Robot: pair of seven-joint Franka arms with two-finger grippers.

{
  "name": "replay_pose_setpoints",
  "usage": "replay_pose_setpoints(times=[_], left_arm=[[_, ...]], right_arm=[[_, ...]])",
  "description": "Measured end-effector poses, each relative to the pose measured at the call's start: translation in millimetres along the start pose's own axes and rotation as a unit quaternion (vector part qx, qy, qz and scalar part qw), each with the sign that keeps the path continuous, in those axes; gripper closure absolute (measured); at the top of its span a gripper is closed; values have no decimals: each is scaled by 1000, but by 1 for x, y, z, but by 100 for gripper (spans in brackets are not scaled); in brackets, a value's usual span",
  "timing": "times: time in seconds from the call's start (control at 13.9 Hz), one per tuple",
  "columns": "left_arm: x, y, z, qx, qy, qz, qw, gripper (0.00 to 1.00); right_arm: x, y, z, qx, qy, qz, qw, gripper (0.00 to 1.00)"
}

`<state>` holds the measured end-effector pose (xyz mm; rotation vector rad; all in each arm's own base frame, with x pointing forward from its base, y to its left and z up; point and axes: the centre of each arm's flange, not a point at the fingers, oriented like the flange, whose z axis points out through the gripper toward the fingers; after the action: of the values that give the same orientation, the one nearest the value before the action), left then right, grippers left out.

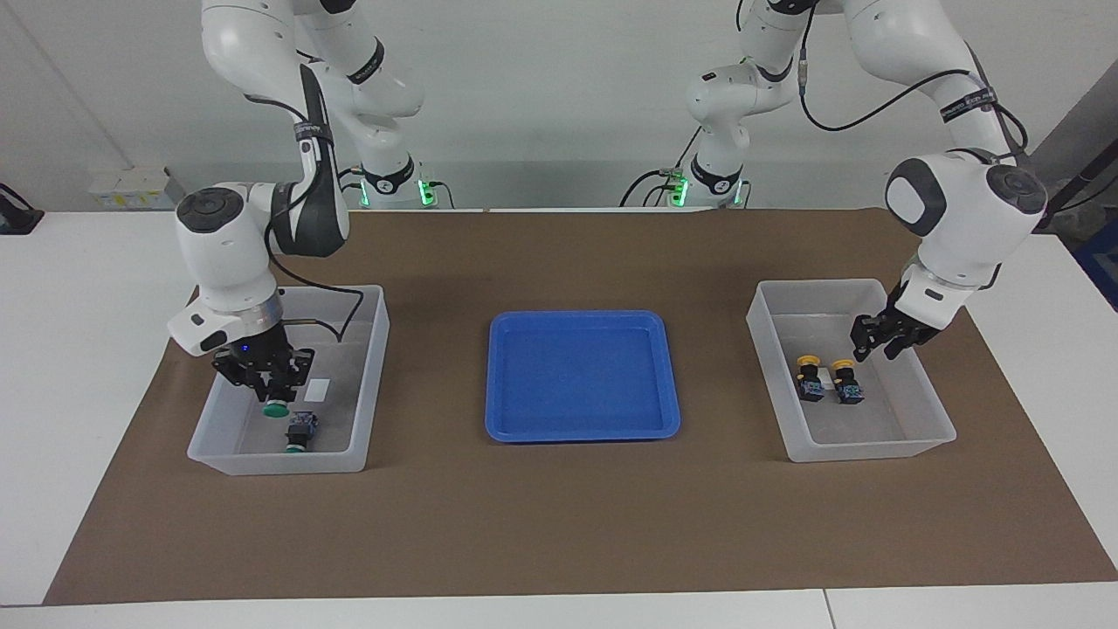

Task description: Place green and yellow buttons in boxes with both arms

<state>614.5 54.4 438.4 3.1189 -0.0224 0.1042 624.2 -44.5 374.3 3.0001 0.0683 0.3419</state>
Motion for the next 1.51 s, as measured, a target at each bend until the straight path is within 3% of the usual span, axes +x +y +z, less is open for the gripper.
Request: replay_pose_setpoints(times=[0.36, 0.72, 1.08, 1.51], left_arm=[[10, 47, -66, -4, -30, 5, 1000, 44], [4, 59, -129, -3, -45, 11, 999, 43], [-7, 57, -177, -2, -57, 10, 998, 42], [-5, 58, -183, -2, -40, 11, 999, 41]], right_arm=[[0, 14, 40, 9, 23, 14, 1000, 59], [-2, 23, 46, 9, 23, 23, 999, 56], [8, 19, 27, 7, 30, 21, 999, 1], [11, -30, -81, -5, -10, 20, 1000, 0]])
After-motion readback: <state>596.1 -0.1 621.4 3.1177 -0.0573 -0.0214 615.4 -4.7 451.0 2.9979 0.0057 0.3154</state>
